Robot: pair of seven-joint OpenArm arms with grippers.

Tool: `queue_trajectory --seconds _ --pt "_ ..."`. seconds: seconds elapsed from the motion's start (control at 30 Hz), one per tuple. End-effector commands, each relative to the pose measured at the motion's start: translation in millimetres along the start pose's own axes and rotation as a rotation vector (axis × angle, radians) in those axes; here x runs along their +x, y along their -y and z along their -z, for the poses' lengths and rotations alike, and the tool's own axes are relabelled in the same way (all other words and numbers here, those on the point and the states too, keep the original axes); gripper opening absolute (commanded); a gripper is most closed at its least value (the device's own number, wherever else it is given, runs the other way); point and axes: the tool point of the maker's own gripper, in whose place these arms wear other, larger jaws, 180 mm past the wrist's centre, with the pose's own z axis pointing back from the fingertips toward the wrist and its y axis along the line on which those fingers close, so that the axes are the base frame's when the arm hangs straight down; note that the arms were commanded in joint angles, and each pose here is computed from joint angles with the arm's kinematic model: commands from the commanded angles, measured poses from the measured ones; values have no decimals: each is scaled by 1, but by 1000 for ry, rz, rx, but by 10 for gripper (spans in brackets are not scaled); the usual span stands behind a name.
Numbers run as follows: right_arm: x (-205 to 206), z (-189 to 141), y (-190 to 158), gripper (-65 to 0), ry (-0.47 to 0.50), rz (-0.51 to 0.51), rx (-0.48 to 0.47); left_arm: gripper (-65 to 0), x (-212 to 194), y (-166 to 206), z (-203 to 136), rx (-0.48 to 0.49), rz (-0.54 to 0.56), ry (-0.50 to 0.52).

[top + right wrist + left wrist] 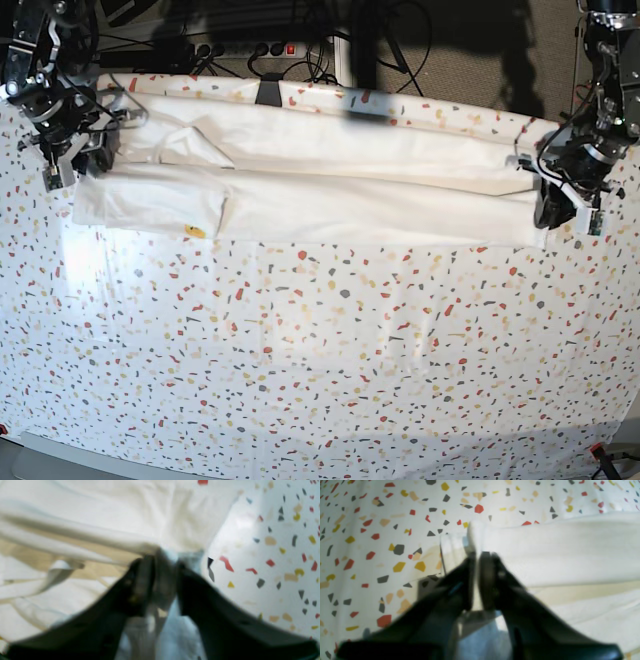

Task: Fold the T-shirt properly
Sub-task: 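Lift the hem and fold it over toward the collar with both grippers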

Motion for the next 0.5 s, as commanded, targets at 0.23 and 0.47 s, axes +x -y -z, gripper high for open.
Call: queue_trajectory --seconds 0.23,0.47 --pt "21 -2 10 -326 65 -9 -17 -314 15 -22 -4 59 23 15" --pt "32 0 11 -327 97 3 -16 -315 5 -39 -5 89 -23 -36"
